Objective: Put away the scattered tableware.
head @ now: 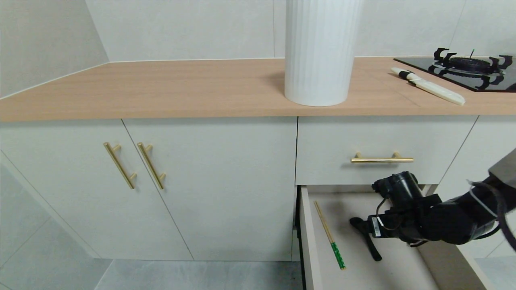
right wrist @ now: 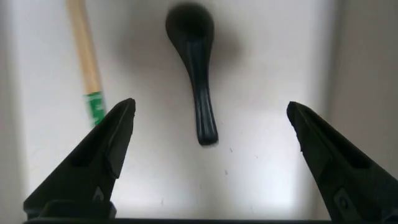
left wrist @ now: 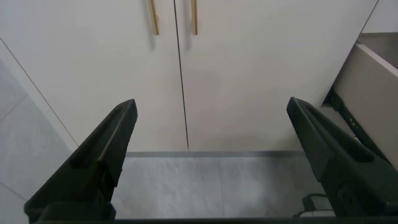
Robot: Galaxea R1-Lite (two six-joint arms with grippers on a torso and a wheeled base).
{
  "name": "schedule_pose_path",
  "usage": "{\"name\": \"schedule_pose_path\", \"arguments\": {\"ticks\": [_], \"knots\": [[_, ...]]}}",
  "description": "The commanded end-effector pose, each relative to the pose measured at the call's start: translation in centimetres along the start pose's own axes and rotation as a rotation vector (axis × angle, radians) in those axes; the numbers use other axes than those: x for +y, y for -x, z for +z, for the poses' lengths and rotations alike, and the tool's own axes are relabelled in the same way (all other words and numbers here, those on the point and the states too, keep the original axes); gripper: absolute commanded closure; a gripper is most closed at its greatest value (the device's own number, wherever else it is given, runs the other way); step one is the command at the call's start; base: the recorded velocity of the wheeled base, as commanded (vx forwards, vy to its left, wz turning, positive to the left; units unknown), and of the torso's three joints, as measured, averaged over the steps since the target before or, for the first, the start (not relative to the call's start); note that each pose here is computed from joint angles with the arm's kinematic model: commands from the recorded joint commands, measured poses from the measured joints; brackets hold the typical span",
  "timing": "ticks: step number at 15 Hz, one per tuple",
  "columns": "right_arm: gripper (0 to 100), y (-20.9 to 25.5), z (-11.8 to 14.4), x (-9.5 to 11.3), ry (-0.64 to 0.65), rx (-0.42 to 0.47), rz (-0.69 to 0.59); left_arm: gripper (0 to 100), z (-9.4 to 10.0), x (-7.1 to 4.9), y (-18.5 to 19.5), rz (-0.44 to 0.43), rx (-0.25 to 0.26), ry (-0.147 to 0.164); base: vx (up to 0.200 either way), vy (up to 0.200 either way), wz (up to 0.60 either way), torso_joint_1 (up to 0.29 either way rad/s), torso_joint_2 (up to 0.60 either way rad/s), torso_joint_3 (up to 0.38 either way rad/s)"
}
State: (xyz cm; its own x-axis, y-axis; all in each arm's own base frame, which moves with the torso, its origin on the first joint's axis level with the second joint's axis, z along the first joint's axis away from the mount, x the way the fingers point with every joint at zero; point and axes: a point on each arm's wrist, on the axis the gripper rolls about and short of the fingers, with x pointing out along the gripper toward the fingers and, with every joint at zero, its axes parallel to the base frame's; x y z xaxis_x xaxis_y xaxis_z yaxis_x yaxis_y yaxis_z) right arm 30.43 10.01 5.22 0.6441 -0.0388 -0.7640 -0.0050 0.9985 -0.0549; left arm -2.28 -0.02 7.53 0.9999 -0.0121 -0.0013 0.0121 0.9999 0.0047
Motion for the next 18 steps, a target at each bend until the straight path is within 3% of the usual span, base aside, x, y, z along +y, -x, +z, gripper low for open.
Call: {"name": "schedule_pose_path", "arguments": {"ticks": [1,6,16,18], "knots": [[0,4.4,0.3,-1.1,-0.015,-0.057,0.016,0,0.0,0.0,0.0,0.000,0.000,0.000,0.000,0.000,0.00,0.000,0.00,0.000],[0,7.9,-0.6,-1.4,-0.004,-0.058,0.042,0,0.0,0.0,0.0,0.000,0.000,0.000,0.000,0.000,0.00,0.000,0.00,0.000],[0,10.2,-1.0,-1.8,-0.008,-0.080,0.058,0,0.0,0.0,0.0,0.000,0.000,0.000,0.000,0.000,0.00,0.000,0.00,0.000],[0,10.7,-1.1,-1.6,0.003,-0.084,0.067,0,0.0,0.0,0.0,0.000,0.000,0.000,-0.200,0.000,0.00,0.000,0.00,0.002]]}}
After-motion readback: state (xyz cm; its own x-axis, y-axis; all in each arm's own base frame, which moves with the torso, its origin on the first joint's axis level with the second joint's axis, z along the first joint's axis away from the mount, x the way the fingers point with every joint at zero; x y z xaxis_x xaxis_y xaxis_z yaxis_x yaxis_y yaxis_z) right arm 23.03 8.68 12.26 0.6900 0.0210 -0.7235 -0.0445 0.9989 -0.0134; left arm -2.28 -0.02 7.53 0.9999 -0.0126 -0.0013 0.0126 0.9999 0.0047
